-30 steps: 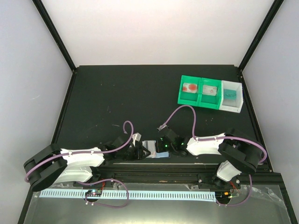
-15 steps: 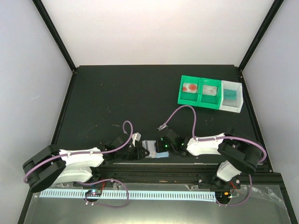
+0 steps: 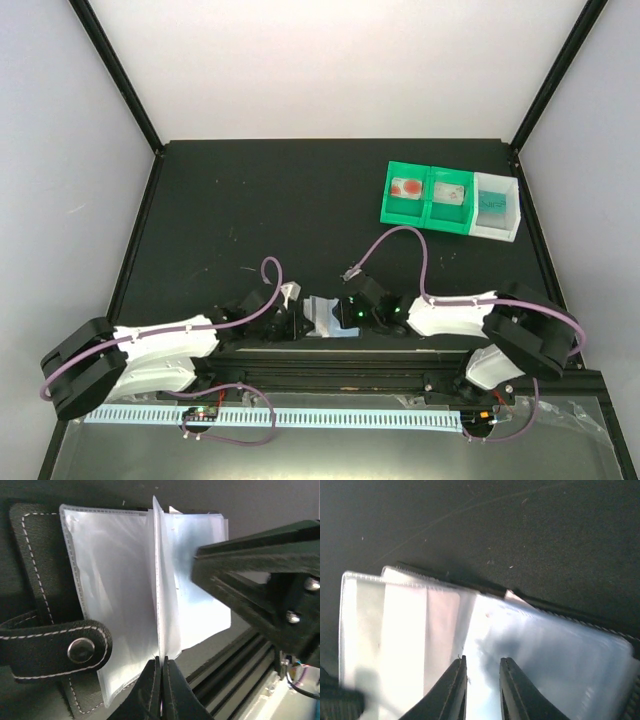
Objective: Take the credit cards out of the card holder
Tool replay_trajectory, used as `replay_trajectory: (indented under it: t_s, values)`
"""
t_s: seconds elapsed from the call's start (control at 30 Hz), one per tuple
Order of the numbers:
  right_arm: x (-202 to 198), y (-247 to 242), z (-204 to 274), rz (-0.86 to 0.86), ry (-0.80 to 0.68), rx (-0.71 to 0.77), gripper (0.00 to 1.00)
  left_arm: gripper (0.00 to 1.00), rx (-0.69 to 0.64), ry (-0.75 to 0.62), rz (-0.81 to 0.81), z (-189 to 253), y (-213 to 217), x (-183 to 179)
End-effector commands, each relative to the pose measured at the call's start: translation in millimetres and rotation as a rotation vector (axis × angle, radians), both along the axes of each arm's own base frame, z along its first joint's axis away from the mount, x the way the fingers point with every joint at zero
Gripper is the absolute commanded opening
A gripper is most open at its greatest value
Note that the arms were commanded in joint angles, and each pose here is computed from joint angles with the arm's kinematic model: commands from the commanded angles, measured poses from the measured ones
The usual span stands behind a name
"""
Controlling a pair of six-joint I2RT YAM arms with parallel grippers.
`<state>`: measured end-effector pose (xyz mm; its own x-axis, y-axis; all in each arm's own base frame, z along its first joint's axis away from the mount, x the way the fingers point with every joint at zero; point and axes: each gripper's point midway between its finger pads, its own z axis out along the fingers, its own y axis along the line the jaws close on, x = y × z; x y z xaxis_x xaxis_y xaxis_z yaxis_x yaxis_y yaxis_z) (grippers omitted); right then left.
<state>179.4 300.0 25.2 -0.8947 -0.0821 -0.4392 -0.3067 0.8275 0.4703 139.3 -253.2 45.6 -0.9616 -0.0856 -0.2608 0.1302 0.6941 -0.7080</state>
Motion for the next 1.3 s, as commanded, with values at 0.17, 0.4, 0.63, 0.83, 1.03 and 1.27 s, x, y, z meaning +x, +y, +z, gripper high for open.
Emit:
replay_trajectory:
  t_s: [0.17, 0.4, 0.63, 0.83, 1.03, 1.27]
  values:
    - [-8, -31, 13, -0.018, -0.019, -0.076, 0.29, 0.02, 0.11, -0.061, 0.025, 6, 15, 9]
    - [-9, -32, 10, -0.015, -0.019, -0.081, 0.29, 0.09, 0.115, -0.069, 0.014, 15, 12, 11]
    - [-7, -26, -5, 0.008, -0.004, -0.121, 0.31, 0.25, 0.1, -0.055, -0.017, 19, 1, 12]
    - [-10, -27, -8, 0.011, 0.001, -0.104, 0.29, 0.26, 0.033, -0.063, -0.043, 27, -10, 11]
    - [-11, -32, -6, 0.001, -0.007, -0.097, 0.29, 0.3, -0.059, -0.081, -0.083, 44, -25, 9]
    - [-2, -45, 14, -0.055, -0.09, -0.089, 0.29, 0.33, -0.123, -0.078, -0.147, 48, -44, 7]
